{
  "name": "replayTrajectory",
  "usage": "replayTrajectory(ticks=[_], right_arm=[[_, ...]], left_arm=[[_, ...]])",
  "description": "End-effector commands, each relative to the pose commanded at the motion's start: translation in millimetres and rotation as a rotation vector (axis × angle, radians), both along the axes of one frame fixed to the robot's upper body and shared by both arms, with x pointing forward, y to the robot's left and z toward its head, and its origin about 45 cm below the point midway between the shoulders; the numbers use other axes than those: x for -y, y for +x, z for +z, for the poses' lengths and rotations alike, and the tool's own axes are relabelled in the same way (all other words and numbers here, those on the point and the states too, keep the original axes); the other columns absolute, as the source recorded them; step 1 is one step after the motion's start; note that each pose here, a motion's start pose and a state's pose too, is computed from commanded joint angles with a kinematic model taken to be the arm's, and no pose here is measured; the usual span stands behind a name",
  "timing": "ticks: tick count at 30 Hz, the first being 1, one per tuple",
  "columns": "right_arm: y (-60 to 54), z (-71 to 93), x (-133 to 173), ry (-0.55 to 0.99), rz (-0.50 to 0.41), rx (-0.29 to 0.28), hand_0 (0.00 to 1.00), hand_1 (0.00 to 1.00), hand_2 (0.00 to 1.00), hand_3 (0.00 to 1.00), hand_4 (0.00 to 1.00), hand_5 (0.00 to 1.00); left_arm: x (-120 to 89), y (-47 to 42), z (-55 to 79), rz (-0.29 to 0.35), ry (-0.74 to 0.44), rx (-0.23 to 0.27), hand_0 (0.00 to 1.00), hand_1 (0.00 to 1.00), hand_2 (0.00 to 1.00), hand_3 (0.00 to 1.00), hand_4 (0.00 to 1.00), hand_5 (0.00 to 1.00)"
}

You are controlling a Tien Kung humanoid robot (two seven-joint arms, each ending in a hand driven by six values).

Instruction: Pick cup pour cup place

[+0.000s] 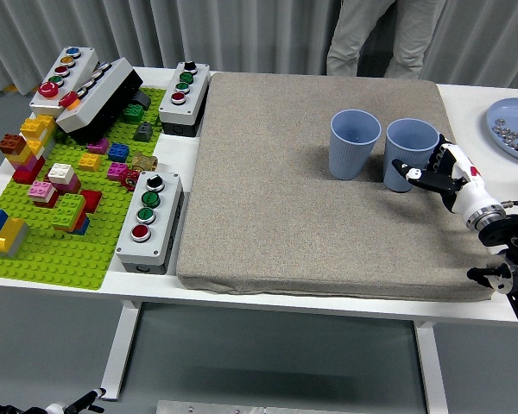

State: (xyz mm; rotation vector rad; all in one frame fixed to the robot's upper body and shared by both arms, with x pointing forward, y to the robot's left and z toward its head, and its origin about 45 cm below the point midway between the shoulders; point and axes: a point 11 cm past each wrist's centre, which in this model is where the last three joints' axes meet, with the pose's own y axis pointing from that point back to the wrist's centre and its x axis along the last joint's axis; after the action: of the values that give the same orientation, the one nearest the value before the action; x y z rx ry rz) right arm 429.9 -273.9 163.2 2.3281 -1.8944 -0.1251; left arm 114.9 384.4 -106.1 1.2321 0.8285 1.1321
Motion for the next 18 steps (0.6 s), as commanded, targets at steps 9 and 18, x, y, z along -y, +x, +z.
replayTrajectory(ticks=[9, 18], right_arm=[[-1.0, 0.7, 3.6, -0.015, 0.006, -0.004, 0.975, 0.939, 0.998, 0.974, 0.793, 0.057], [-5.8, -0.3, 6.7, -0.038, 0.024, -0.022, 0.985, 0.947, 0.998, 0.998, 0.8, 0.066]], left_arm=[[0.0, -0.3, -0.1, 0.001, 0.0, 0.0, 0.834, 0.841, 0.87, 0.798, 0.642, 0.998], [-0.2, -0.6, -0.1, 0.001, 0.001, -0.001, 0.836, 0.841, 0.869, 0.798, 0.642, 0.998]])
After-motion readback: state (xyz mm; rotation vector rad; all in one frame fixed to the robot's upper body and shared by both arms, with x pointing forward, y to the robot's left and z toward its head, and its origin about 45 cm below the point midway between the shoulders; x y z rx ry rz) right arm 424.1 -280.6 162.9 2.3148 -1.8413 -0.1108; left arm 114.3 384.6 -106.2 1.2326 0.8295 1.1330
